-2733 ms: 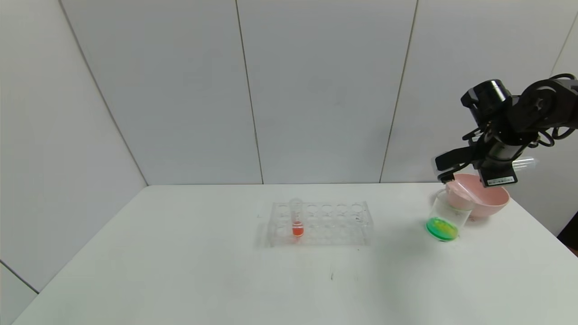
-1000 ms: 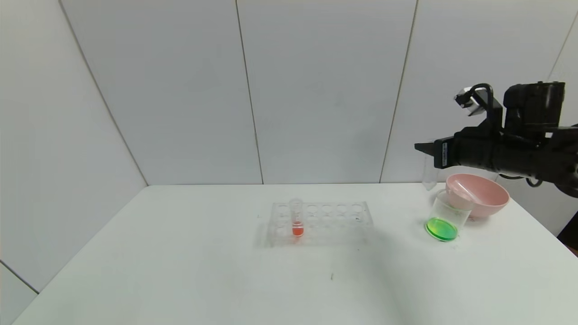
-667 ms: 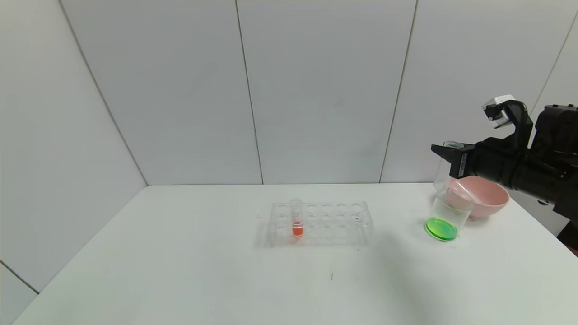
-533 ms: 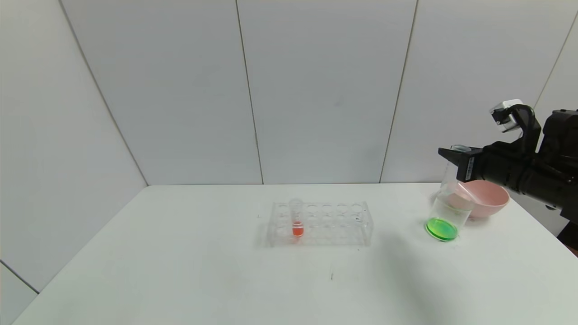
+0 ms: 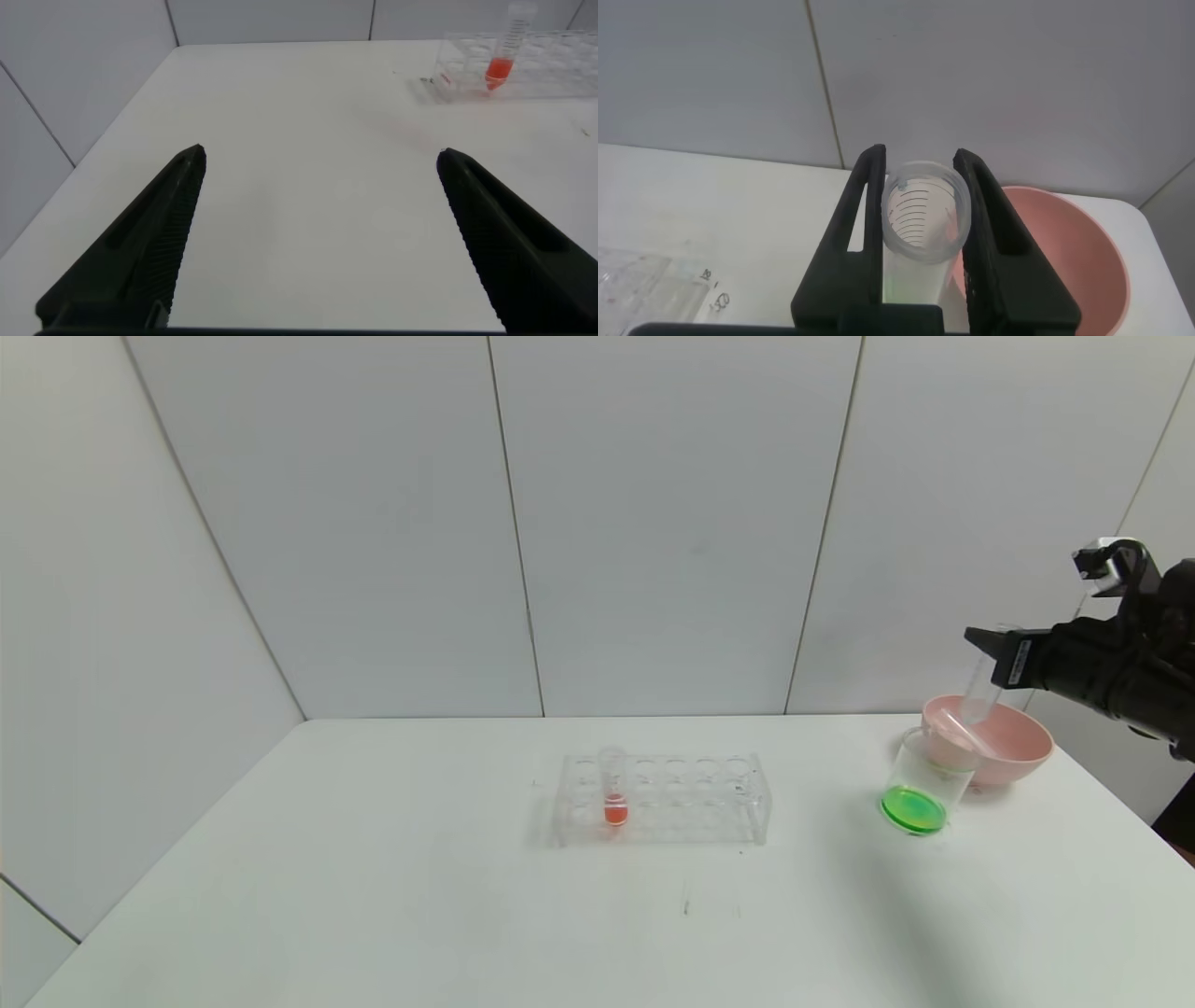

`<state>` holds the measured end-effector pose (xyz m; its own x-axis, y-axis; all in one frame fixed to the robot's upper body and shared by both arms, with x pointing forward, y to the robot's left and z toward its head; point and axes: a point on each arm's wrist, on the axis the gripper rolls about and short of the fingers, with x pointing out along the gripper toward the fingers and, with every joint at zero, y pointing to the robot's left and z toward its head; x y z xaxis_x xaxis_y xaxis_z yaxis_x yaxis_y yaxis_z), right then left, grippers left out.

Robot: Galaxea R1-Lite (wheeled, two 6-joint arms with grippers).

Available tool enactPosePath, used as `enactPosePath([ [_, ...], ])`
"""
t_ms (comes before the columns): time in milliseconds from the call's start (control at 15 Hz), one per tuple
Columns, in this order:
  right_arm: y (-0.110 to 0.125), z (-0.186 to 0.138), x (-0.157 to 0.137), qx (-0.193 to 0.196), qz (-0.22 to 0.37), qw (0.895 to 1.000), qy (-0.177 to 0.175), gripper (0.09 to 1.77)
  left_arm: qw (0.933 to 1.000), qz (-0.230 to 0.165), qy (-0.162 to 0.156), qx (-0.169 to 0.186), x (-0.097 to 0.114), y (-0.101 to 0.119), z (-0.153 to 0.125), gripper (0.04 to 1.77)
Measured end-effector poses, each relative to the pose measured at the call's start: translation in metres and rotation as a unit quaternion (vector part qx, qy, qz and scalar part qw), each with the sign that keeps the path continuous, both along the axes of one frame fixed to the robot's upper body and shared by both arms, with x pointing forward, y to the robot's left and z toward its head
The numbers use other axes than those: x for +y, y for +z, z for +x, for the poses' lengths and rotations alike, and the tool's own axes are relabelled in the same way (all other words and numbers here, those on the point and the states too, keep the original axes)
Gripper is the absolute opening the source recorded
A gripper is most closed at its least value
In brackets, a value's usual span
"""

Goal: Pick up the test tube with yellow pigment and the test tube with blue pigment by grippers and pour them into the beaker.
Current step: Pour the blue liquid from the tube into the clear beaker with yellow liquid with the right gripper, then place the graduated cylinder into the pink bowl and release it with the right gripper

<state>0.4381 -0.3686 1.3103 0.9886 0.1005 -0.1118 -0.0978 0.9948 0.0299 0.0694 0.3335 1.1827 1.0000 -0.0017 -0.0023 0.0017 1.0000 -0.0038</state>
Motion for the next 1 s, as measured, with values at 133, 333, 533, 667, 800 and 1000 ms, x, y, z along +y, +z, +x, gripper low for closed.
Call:
enactPosePath([
  [133, -0.005, 0.013, -0.011, 0.002, 0.008, 1.000, -0.016, 0.54, 1.0000, 0.000, 0.000, 0.000, 0.000, 0.000, 0.000, 1.76],
  [333, -0.018, 0.035, -0.026, 0.010, 0.009, 0.999, -0.050, 0.54, 1.0000, 0.000, 0.000, 0.000, 0.000, 0.000, 0.000, 1.76],
  [533, -0.034, 0.065, -0.036, 0.013, 0.006, 0.995, -0.103, 0.54, 1.0000, 0.000, 0.000, 0.000, 0.000, 0.000, 0.000, 1.76],
  [667, -0.047, 0.084, -0.042, 0.017, 0.004, 0.992, -0.122, 0.54, 1.0000, 0.000, 0.000, 0.000, 0.000, 0.000, 0.000, 1.76],
  [800, -0.058, 0.095, -0.047, 0.021, 0.003, 0.991, -0.132, 0.54, 1.0000, 0.000, 0.000, 0.000, 0.000, 0.000, 0.000, 1.76],
  [1000, -0.070, 0.103, -0.053, 0.027, 0.001, 0.990, -0.137, 0.74, 1.0000, 0.000, 0.000, 0.000, 0.000, 0.000, 0.000, 1.76],
])
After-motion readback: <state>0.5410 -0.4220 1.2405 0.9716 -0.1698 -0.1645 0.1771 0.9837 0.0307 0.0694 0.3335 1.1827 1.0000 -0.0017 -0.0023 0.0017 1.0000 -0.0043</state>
